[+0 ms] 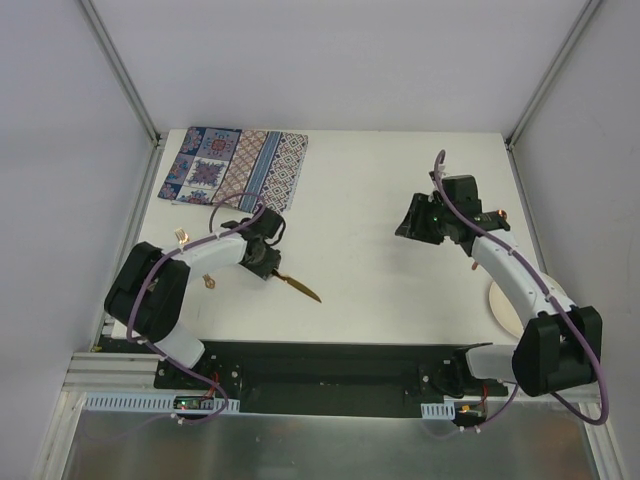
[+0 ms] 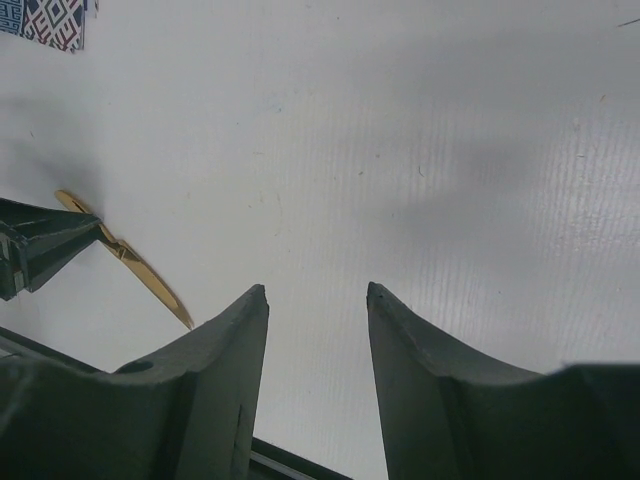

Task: Set the dinner table for one person
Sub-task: Move the knife to the center of the board.

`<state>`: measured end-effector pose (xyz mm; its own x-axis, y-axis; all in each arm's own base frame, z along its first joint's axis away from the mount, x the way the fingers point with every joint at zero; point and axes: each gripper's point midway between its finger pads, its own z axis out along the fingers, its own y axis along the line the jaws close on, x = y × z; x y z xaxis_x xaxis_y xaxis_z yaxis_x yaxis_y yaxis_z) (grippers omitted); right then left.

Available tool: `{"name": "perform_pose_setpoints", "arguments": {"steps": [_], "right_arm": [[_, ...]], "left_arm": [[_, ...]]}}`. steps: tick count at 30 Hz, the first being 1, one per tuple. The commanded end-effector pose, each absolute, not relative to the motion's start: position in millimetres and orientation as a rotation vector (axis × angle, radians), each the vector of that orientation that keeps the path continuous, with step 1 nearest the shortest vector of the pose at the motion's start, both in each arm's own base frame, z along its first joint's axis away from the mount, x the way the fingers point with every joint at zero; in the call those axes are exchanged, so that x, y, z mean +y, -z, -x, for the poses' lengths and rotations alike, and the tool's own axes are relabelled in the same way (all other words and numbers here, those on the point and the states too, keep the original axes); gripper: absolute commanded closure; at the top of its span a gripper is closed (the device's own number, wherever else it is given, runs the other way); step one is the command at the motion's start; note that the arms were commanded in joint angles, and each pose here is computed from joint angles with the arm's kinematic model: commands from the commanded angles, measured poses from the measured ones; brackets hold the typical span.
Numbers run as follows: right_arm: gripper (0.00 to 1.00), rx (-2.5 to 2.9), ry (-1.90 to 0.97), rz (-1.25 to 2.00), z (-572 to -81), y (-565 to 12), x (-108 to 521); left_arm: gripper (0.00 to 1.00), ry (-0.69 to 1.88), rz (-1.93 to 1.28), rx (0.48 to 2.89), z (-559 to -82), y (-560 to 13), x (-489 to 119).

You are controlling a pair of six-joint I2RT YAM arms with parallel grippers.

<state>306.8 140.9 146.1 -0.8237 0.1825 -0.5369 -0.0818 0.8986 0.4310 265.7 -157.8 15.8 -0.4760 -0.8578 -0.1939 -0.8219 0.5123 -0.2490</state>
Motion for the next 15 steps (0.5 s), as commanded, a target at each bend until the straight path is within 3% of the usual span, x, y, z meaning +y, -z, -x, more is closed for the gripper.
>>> {"name": "perform_pose_setpoints", "arguments": {"steps": [1,8,13,15], "right_arm": [[0.53,2.414,-0.586,-0.113,-308,-159,132],[0.53,2.402,-0.579,-0.149,-308,-161,122],[0.53,2.402,-0.582,-0.167,-309,-161,119],[0.53,2.404,-0.587,-0.168,-310,-160,119]], "left_arm": [[0.75,-0.017,1.382,2.619,-232,7,-148],[0.8,-0.039,1.377,2.659,-231,12,-152],[1.0,-0.031,1.291,2.652,-244,3,-152],[1.0,-0.046,1.253,2.646,-249,-1,-150]]}}
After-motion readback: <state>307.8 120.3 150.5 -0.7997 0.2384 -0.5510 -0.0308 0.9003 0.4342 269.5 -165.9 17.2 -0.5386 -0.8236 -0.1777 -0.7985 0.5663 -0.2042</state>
